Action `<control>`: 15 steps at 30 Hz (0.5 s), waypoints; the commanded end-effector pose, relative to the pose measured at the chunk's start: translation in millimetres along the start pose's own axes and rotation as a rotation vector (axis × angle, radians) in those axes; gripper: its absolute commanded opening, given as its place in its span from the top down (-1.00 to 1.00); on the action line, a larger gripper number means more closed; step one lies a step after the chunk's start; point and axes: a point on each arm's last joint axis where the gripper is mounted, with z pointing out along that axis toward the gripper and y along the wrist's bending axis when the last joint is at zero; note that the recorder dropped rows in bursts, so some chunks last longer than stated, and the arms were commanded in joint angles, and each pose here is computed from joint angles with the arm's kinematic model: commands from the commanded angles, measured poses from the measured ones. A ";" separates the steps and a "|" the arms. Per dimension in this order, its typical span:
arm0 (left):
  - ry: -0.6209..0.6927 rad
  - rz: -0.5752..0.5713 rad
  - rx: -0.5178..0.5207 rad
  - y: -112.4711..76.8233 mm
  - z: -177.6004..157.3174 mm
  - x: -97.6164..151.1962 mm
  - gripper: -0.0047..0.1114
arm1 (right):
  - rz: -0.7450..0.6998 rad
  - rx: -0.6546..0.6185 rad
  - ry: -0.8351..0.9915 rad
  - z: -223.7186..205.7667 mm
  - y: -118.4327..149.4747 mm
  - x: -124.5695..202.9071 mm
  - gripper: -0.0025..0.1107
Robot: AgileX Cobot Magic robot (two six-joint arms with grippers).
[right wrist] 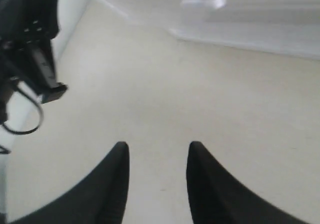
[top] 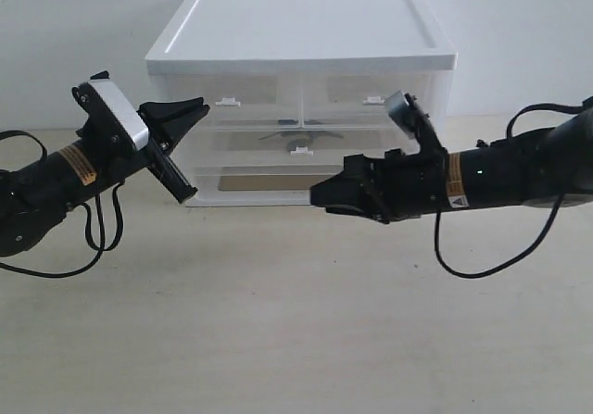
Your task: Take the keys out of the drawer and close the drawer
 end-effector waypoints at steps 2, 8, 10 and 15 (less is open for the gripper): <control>0.038 -0.021 -0.066 7.4 1.8 4.6 0.84 | -0.077 0.180 -0.105 -46.3 -6.4 -10.5 0.36; 0.038 -0.021 -0.066 7.4 1.8 4.6 0.84 | -0.116 0.438 -0.248 -76.2 -17.9 -15.1 0.36; 0.038 -0.023 -0.066 7.4 1.8 4.6 0.84 | -0.118 0.536 -0.297 -81.2 -25.2 -21.5 0.36; 0.038 -0.028 -0.066 7.4 1.8 4.6 0.84 | -0.161 0.590 -0.406 -85.1 -27.1 -43.2 0.36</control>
